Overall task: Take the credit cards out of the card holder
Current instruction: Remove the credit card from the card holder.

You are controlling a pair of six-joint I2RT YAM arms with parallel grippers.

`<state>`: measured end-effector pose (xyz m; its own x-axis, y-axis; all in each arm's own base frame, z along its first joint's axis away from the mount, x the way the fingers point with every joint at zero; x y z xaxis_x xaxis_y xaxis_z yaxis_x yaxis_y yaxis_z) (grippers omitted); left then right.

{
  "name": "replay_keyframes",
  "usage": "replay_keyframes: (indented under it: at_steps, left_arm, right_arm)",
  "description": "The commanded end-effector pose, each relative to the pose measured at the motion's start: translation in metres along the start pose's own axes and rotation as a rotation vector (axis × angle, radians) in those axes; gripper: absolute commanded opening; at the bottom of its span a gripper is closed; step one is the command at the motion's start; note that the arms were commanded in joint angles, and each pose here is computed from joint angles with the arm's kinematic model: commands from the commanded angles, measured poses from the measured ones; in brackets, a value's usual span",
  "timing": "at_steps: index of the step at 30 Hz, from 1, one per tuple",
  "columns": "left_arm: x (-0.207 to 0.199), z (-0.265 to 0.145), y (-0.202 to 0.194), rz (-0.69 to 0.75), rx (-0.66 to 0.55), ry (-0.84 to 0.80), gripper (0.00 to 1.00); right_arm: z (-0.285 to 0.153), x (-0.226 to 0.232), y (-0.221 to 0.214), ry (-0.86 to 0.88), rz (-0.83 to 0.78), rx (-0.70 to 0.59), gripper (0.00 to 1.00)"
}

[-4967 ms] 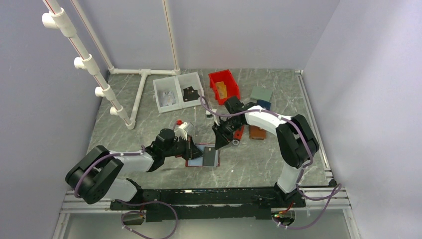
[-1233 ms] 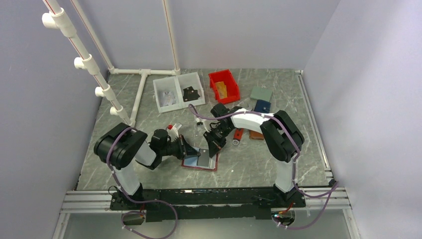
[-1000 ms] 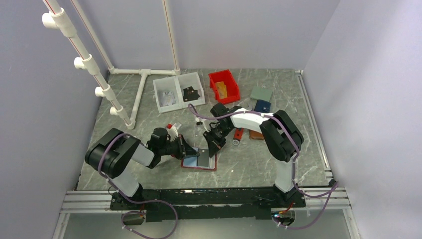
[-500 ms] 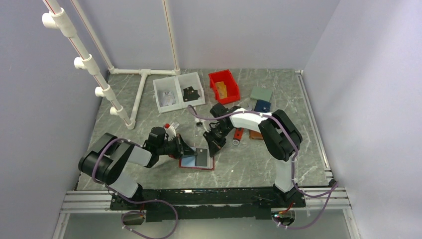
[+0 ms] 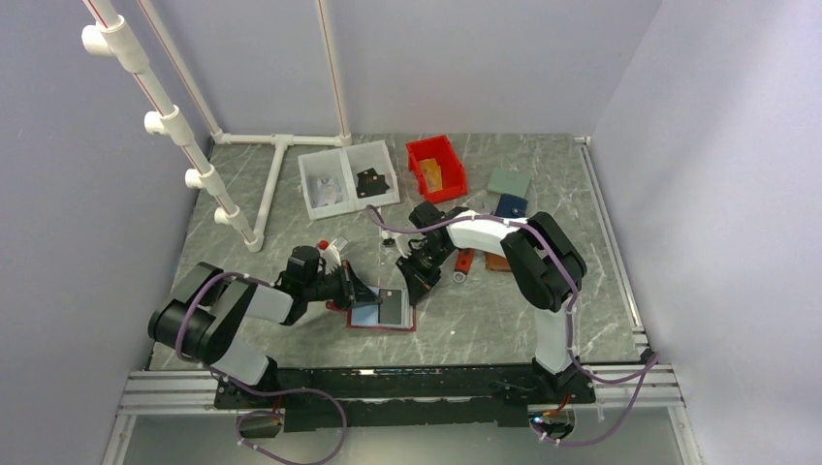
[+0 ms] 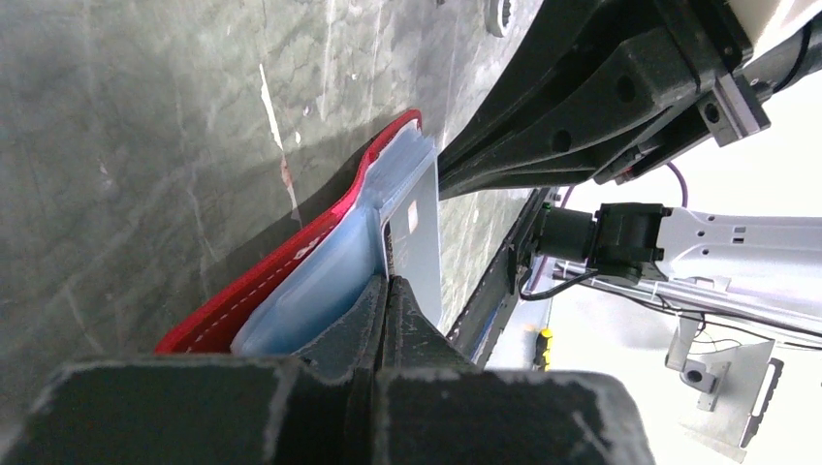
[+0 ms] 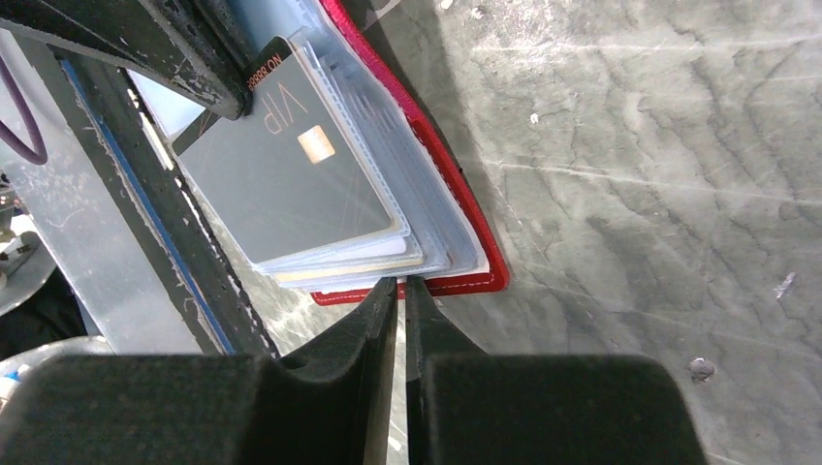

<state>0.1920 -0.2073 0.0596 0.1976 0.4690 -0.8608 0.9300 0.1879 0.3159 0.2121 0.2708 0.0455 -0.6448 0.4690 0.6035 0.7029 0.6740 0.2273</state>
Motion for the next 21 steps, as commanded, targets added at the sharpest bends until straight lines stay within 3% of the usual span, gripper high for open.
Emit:
replay_keyframes:
  at_steps: [1,21]
  left_arm:
    - [-0.0036,-0.0053,0.0022,0.064,0.026,0.015,0.00]
    - [-0.0022,-0.0146,0.0024,0.074,0.047,0.098,0.00]
  right_arm:
    - [0.0142,-0.0372,-0.0081,-0.168,-0.058,0.047,0.11]
    - [0.0147,-0.0347,-0.0082,-0.148,-0.067,0.050,0.12]
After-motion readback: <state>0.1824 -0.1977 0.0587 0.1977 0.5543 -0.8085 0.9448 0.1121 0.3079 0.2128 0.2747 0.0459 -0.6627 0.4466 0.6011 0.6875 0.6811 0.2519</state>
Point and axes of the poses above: each gripper's point midway between its finger pads, its own z axis out along the fingers, its own x axis along the line the jaws close on, y = z × x, the point moved 4 cm from there along -z, back along the fingers, and after that the axes turned 6 degrees about z, right-handed, at the moved point
